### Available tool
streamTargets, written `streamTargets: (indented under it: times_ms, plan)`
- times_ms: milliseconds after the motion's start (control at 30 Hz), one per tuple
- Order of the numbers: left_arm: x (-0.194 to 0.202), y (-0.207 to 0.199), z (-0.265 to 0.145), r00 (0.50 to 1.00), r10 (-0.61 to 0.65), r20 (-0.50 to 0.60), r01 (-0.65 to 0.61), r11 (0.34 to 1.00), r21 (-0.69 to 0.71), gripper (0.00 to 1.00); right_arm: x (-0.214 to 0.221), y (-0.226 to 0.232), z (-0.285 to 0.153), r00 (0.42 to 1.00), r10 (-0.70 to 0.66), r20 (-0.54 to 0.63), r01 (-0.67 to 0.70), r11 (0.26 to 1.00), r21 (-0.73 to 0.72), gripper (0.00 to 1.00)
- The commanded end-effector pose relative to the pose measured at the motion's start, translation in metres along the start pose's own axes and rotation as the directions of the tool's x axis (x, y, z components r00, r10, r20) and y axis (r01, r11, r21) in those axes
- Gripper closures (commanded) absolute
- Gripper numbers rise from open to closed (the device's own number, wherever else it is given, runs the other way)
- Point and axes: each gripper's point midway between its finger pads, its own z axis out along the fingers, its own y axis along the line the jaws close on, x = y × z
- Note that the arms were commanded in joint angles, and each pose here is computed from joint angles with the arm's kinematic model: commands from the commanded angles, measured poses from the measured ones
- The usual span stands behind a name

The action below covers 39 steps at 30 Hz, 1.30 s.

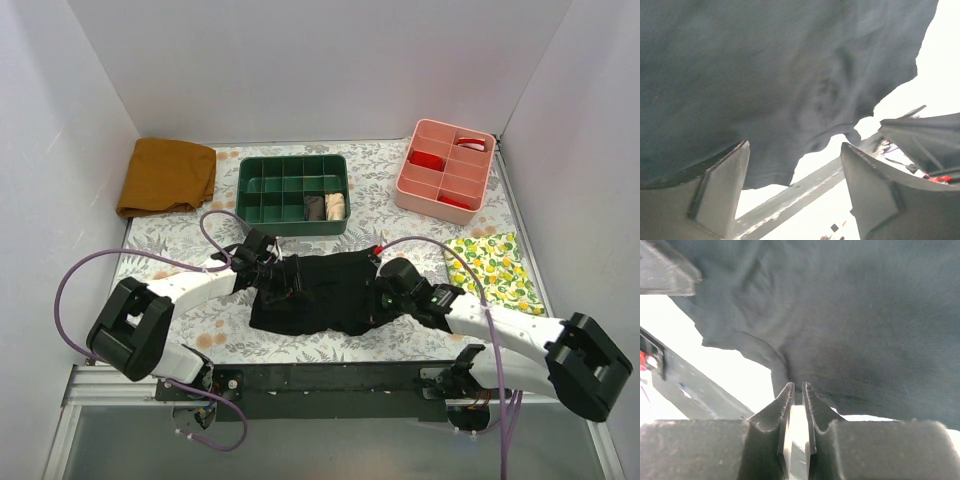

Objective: Roll the underwear
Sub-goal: Flatten out the underwear at the center of the board.

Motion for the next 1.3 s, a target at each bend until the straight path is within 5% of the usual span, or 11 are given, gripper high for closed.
streamTargets:
  times_ms: [0, 67, 100, 467, 600, 900, 1033, 1267]
  plan:
    - [-0.036, -0.05, -0.03, 0.987, 0.085, 0.139, -0.097, 0.992, 0.082, 0.21, -0.044, 0.009, -0.028, 0.983, -0.044, 0.176, 0.036, 0.998, 0.048, 0.8]
    - [-0.051, -0.068, -0.036, 0.98, 0.1, 0.172, -0.12, 0.987, 0.107, 0.04, -0.054, 0.006, -0.037, 0.973, -0.045, 0.228, 0.027, 0.996, 0.08, 0.8]
    - [-0.055, -0.073, -0.035, 0.979, 0.105, 0.174, -0.126, 0.986, 0.111, 0.02, -0.052, 0.0, -0.04, 0.974, -0.032, 0.224, 0.008, 0.994, 0.106, 0.81]
    - [-0.07, -0.084, 0.023, 0.981, 0.161, 0.106, -0.182, 0.955, 0.235, 0.02, -0.021, -0.049, -0.033, 0.981, 0.093, 0.169, -0.134, 0.959, 0.25, 0.82]
    - [-0.073, -0.054, 0.044, 0.984, 0.146, 0.099, -0.158, 0.979, 0.13, 0.02, -0.012, -0.079, -0.041, 0.975, 0.164, 0.149, -0.206, 0.918, 0.339, 0.81]
    - [-0.06, -0.009, 0.021, 0.977, 0.152, 0.147, -0.144, 0.987, -0.066, 0.02, -0.023, -0.106, -0.051, 0.956, 0.219, 0.193, -0.272, 0.909, 0.317, 0.67]
    - [-0.084, -0.058, -0.009, 0.96, 0.162, 0.227, -0.168, 0.986, 0.011, 0.02, -0.034, -0.098, -0.049, 0.952, 0.243, 0.187, -0.286, 0.924, 0.253, 0.66]
    - [-0.095, -0.107, -0.007, 0.982, 0.138, 0.128, -0.156, 0.976, 0.151, 0.02, -0.049, -0.099, -0.055, 0.952, 0.223, 0.212, -0.271, 0.933, 0.238, 0.56]
